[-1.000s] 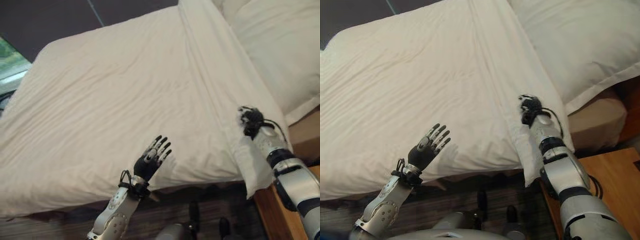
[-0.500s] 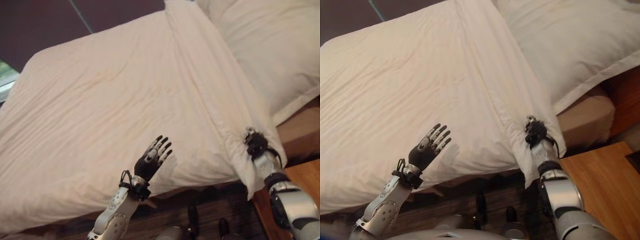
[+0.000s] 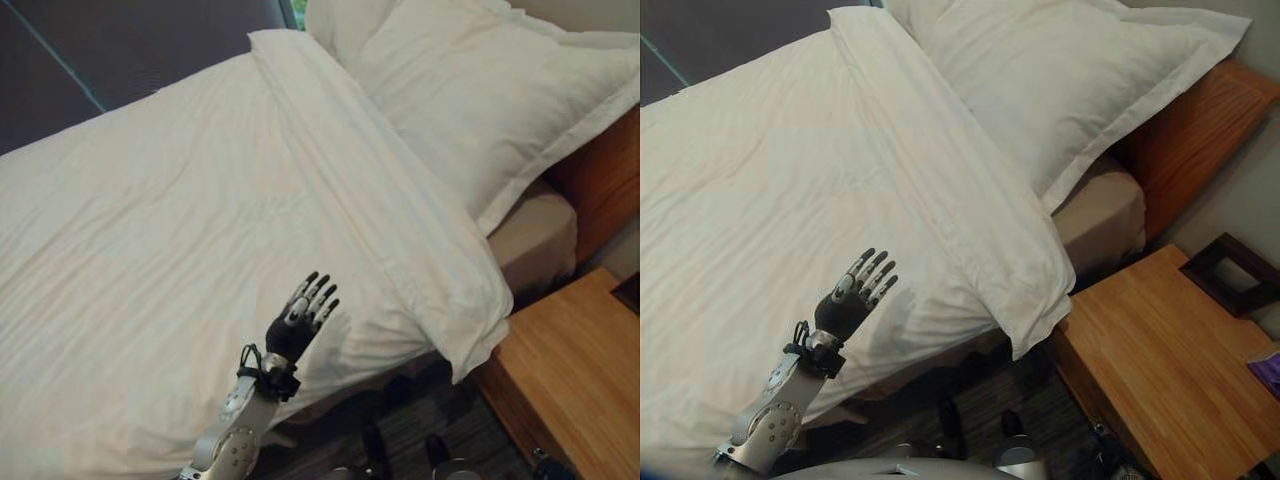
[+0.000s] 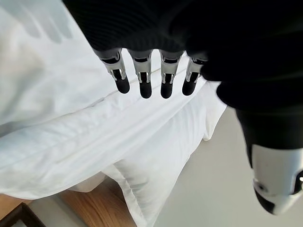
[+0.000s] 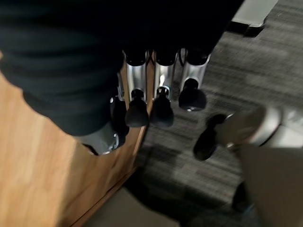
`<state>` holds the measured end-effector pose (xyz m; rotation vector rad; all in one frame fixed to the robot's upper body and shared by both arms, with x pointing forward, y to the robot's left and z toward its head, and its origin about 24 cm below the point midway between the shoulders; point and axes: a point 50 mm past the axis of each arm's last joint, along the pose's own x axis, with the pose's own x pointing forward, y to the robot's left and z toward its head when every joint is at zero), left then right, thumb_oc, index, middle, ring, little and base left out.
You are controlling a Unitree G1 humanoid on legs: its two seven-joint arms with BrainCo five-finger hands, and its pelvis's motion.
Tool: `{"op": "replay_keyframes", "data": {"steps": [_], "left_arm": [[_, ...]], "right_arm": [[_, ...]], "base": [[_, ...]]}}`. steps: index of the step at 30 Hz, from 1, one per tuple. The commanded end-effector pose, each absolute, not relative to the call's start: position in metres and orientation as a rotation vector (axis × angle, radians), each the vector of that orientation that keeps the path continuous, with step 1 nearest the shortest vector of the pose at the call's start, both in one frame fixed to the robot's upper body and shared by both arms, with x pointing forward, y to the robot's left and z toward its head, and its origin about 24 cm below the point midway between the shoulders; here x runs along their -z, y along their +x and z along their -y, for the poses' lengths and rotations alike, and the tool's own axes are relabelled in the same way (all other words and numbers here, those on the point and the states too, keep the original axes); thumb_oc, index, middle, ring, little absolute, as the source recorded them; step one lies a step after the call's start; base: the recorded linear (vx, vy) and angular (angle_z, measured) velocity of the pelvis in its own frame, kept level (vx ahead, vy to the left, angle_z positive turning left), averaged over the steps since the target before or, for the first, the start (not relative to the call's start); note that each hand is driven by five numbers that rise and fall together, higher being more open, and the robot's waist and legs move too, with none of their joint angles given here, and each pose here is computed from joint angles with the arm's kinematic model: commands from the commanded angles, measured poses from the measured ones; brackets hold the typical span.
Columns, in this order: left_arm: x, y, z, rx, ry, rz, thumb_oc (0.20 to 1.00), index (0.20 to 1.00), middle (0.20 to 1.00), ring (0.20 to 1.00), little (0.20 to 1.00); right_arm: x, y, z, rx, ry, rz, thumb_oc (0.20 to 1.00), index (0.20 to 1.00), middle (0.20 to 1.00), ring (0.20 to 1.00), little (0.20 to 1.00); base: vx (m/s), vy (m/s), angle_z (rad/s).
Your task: Making the bed.
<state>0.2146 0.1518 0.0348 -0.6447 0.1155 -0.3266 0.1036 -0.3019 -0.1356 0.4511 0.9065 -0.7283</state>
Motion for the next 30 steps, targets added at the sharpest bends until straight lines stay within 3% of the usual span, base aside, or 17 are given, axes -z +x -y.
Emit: {"op": "replay_keyframes", "data": {"steps": [1,10,11,12,15,17,23,26,30], "left_arm": [[-0.043,0.223,-0.155,0.304,-0.626,-0.029,1.000,1.000,1.000,1.000,1.000],[-0.020,0.212,-0.173,0.238,-0.492,-0.139,1.000,1.000,1.000,1.000,1.000],[-0.019,0.211,-0.173,0.238,-0.491,-0.140,1.000,1.000,1.000,1.000,1.000],[-0.014,0.207,-0.178,0.253,-0.386,-0.170,1.000,1.000,1.000,1.000,1.000],[-0.004,0.199,-0.183,0.274,-0.293,-0.230,1.000,1.000,1.000,1.000,1.000],[0.028,0.178,-0.189,0.229,-0.285,-0.389,1.000,1.000,1.000,1.000,1.000],[0.051,0.152,-0.203,0.210,-0.111,-0.513,1.000,1.000,1.000,1.000,1.000],[0.058,0.152,-0.194,0.229,-0.090,-0.528,1.000,1.000,1.000,1.000,1.000],[0.054,0.163,-0.181,0.271,-0.117,-0.483,1.000,1.000,1.000,1.000,1.000]], "right_arm": [[0.115,0.148,0.308,0.710,0.492,-0.698,0.200,0.200,0.200,0.200,0.200],[0.036,0.192,0.317,0.580,0.433,-0.207,0.200,0.200,0.200,0.200,0.200],[0.037,0.191,0.317,0.581,0.433,-0.208,0.482,0.482,0.482,0.482,0.482],[0.029,0.193,0.316,0.541,0.395,-0.180,1.000,1.000,1.000,1.000,1.000],[0.026,0.191,0.309,0.494,0.363,-0.176,1.000,1.000,1.000,1.000,1.000],[0.031,0.186,0.283,0.348,0.330,-0.224,1.000,1.000,1.000,1.000,1.000],[0.062,0.164,0.235,0.131,0.314,-0.429,1.000,1.000,1.000,1.000,1.000],[0.068,0.162,0.211,0.015,0.305,-0.475,1.000,1.000,1.000,1.000,1.000],[0.062,0.168,0.208,-0.087,0.172,-0.470,1.000,1.000,1.000,1.000,1.000]], "base": [[0.00,0.000,0.00],[0.00,0.000,0.00],[0.00,0.000,0.00],[0.00,0.000,0.00],[0.00,0.000,0.00],[0.00,0.000,0.00],[0.01,0.003,0.03],[0.00,0.004,0.01],[0.00,0.003,0.07]]}}
